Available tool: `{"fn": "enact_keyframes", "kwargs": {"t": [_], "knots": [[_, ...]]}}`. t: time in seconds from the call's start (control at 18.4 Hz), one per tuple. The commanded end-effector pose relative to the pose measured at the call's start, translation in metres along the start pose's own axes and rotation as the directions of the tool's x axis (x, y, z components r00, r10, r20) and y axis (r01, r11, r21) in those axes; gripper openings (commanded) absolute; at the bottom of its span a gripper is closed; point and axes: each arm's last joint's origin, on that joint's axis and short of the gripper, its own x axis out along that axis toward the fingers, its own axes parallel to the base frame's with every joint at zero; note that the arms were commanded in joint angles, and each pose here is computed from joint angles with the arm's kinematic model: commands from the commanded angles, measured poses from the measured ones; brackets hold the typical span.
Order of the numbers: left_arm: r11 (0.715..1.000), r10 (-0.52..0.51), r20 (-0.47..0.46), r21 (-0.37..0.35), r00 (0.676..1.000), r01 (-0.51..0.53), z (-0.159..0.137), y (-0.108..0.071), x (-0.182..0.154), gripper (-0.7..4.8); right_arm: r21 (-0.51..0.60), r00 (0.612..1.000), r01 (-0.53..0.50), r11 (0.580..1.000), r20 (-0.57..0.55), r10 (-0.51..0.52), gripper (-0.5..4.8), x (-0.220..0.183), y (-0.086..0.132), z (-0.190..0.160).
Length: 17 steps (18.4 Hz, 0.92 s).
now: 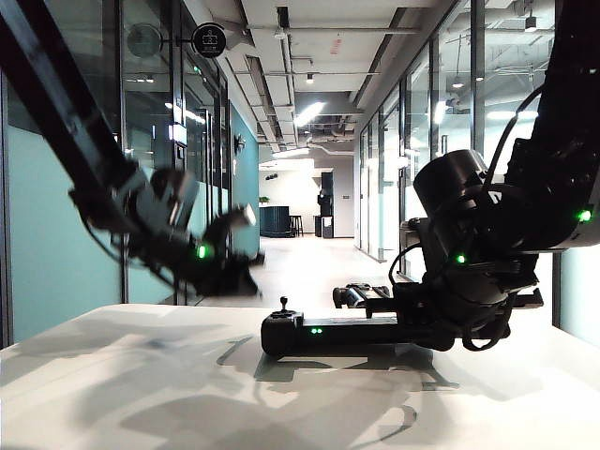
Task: Push the left joystick on the remote control sitting on the white table backward to make the robot dog back up in a straight line until it returns close to you.
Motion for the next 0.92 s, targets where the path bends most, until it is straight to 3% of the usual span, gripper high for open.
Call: {"fn": "enact_keyframes", "kwargs": {"t": [0.05,0.27,0.43,0.6,0.7,0.87,0.92], "knots": [[0.999,0.041,0.036,-0.013,0.999,-0.04,0.026,-0.005,-0.014,-0.05,0.02,0.998,-0.016,1.0,0.054,0.015,2.33,-0.001,0.002,0.008],[0.999,0.041,0.026,-0.02,0.999,-0.04,0.044,-0.012,-0.029,-0.05,0.004,0.998,-0.025,1.0,0.055,0.025,2.77,-0.002,0.002,0.009],[0.999,0.049,0.015,-0.025,0.999,-0.048,0.056,-0.016,-0.041,-0.05,-0.009,0.999,-0.019,1.0,0.032,0.019,2.74,-0.005,0.002,0.012],[0.992,0.119,0.006,-0.037,0.993,-0.119,0.069,-0.02,-0.054,-0.05,-0.018,1.0,-0.014,1.0,0.016,0.014,2.7,-0.014,0.0,0.023],[0.987,0.154,0.002,-0.039,0.988,-0.154,0.082,-0.025,-0.068,-0.05,-0.024,0.999,-0.017,1.0,0.028,0.017,2.02,-0.025,-0.001,0.037],[0.985,0.17,0.018,-0.036,0.985,-0.169,0.099,-0.032,-0.086,-0.05,-0.056,0.998,0.0,0.998,0.055,0.003,-0.1,-0.041,-0.003,0.056],[0.982,0.187,0.025,-0.034,0.982,-0.186,0.105,-0.034,-0.093,-0.05,-0.059,0.998,0.008,0.998,0.058,-0.005,-0.02,-0.046,-0.005,0.061]]}}
